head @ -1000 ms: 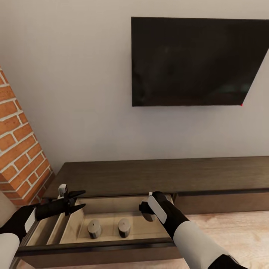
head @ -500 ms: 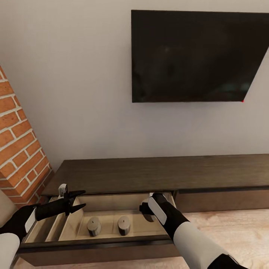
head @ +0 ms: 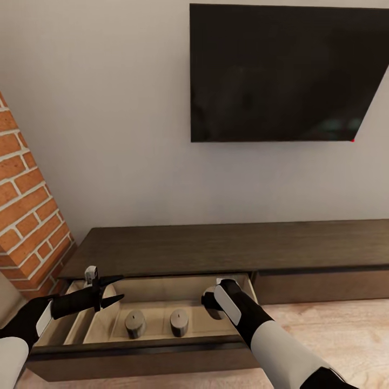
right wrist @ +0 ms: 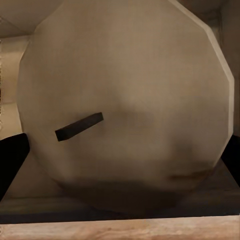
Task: Place each of the two pumpkins and all three candles from the living room inside a cabinet in the living room (use any cabinet), then make sure every cabinet is closed, and position the cauldron so it is next to a table in the living room.
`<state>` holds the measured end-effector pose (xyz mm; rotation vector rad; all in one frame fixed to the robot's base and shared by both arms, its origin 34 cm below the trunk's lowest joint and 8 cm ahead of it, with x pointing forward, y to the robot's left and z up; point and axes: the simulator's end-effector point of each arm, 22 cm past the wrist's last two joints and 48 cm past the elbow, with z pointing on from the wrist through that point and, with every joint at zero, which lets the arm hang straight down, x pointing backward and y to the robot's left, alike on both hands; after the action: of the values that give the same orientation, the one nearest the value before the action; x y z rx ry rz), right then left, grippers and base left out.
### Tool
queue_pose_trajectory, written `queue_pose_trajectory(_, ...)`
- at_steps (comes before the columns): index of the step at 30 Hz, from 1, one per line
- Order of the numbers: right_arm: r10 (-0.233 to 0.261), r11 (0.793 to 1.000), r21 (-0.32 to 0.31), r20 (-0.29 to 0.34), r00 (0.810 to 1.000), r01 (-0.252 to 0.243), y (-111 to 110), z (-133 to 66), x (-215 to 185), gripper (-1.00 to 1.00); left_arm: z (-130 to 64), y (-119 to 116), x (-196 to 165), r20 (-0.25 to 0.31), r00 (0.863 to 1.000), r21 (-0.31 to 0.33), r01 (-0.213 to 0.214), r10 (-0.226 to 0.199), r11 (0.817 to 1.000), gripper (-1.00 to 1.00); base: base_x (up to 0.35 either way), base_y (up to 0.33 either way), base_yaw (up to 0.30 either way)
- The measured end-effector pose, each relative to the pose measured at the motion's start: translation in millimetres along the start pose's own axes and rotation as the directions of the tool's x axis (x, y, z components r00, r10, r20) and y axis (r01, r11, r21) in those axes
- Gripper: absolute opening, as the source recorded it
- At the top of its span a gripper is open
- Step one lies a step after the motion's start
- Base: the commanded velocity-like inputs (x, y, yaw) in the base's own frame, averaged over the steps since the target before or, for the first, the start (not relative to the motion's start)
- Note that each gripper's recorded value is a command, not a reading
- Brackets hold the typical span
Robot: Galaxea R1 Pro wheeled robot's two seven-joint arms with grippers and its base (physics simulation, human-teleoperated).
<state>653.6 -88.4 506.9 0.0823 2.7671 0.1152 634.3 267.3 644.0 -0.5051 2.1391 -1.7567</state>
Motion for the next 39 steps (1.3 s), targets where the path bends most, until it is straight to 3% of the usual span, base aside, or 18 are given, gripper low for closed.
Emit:
queue_pose_trajectory(9, 0.005, 0.994, -0.109, 0.000, 1.000, -0.005, 22, 14.9, 10, -1.00, 2.9, 19, 4, -0.003, 1.000, 0.000, -0.002, 0.002, 1.000, 1.00, 0.000, 0.000, 0.000)
queue_pose_trajectory(31, 0.009, 0.993, -0.120, 0.004, 1.000, -0.008, 19, 53.6, 32, -1.00, 6.2, 65, 14, 0.000, 1.000, 0.002, -0.003, 0.003, 1.000, 1.00, 0.000, 0.000, 0.000)
queue_pose_trajectory(39, 0.009, 0.993, -0.121, 0.005, 1.000, -0.009, 19, 53.5, 32, -1.00, 4.9, 65, 13, 0.001, 1.000, 0.000, -0.003, 0.003, 1.000, 1.00, 0.016, 0.000, 0.000)
